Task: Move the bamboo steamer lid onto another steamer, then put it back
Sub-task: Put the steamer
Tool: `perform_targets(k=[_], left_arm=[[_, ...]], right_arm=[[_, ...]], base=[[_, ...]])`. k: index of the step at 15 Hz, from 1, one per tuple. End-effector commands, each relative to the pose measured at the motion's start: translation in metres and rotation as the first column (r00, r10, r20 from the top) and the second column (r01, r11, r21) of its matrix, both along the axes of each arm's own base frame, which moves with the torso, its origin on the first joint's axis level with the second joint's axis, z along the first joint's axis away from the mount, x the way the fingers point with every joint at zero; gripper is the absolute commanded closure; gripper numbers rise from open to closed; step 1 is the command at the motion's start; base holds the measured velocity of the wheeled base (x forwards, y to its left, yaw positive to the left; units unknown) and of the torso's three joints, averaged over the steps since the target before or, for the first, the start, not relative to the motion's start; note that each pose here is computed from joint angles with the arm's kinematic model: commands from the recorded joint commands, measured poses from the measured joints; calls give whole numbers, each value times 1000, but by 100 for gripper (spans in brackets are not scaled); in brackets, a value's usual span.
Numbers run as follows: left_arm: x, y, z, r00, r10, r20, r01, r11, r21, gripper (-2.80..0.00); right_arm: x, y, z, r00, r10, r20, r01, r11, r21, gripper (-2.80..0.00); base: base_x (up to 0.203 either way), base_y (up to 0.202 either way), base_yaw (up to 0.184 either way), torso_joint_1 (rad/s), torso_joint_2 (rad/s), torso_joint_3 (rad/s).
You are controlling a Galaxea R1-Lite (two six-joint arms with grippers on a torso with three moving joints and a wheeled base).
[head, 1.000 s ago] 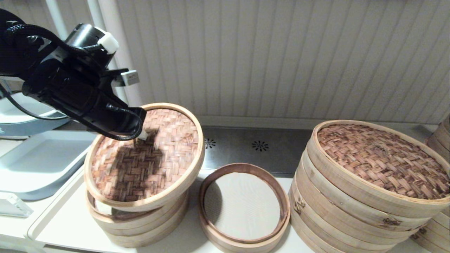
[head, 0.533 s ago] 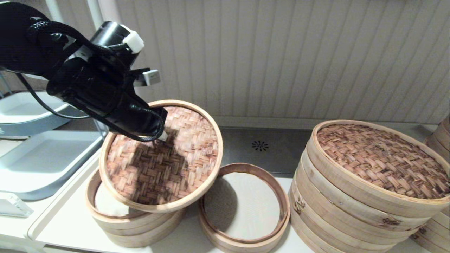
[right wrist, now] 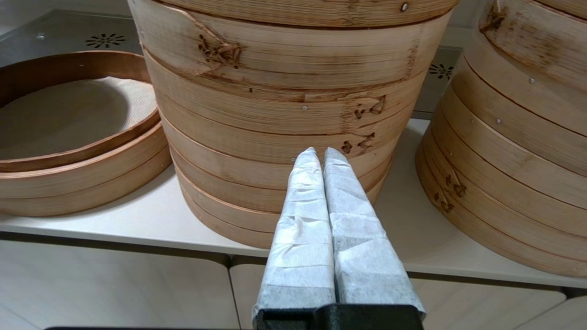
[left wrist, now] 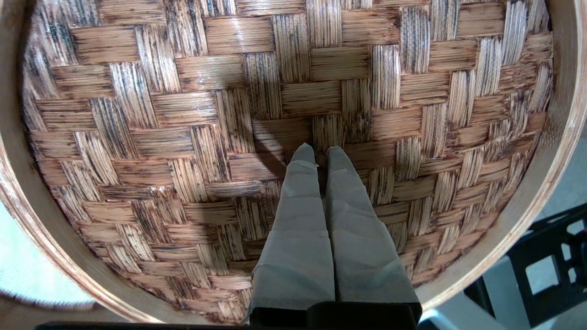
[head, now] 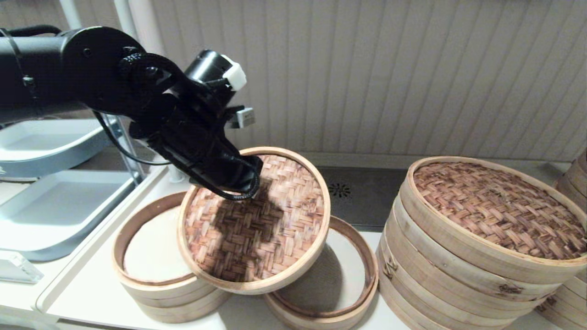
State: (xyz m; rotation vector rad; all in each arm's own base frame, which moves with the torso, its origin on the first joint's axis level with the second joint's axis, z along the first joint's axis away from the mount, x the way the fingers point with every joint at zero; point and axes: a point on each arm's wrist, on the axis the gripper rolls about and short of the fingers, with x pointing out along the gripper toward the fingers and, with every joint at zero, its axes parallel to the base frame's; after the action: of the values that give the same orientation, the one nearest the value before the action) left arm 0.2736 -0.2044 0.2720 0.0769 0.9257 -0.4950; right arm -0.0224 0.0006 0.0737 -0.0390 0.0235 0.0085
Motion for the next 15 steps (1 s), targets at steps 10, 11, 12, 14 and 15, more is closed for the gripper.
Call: perform_targets(k=[10, 11, 12, 14, 15], left_arm=[[-8, -63, -30, 990, -139, -22, 139, 990, 7, 0], [-9, -64, -31, 990, -141, -19, 141, 990, 5, 0], [-12, -73, -32, 987, -159, -7, 158, 987, -7, 0], [-11, -80, -39, 986, -167, -10, 167, 986, -3, 0], [-9, -83, -43, 986, -168, -17, 168, 986, 2, 0]], right_arm=[[0, 0, 0, 1000, 3, -2, -3, 1000, 0, 0], [0, 0, 0, 1000, 0, -2, 0, 1000, 0, 0], [0, 0, 0, 1000, 2, -2, -2, 1000, 0, 0], [0, 0, 0, 1000, 1, -2, -1, 1000, -1, 0], [0, 0, 0, 1000, 1, -2, -1, 1000, 0, 0]], base=[[0, 0, 0, 0, 0, 0], [0, 0, 0, 0, 0, 0], [0, 0, 0, 0, 0, 0], [0, 0, 0, 0, 0, 0], [0, 0, 0, 0, 0, 0]])
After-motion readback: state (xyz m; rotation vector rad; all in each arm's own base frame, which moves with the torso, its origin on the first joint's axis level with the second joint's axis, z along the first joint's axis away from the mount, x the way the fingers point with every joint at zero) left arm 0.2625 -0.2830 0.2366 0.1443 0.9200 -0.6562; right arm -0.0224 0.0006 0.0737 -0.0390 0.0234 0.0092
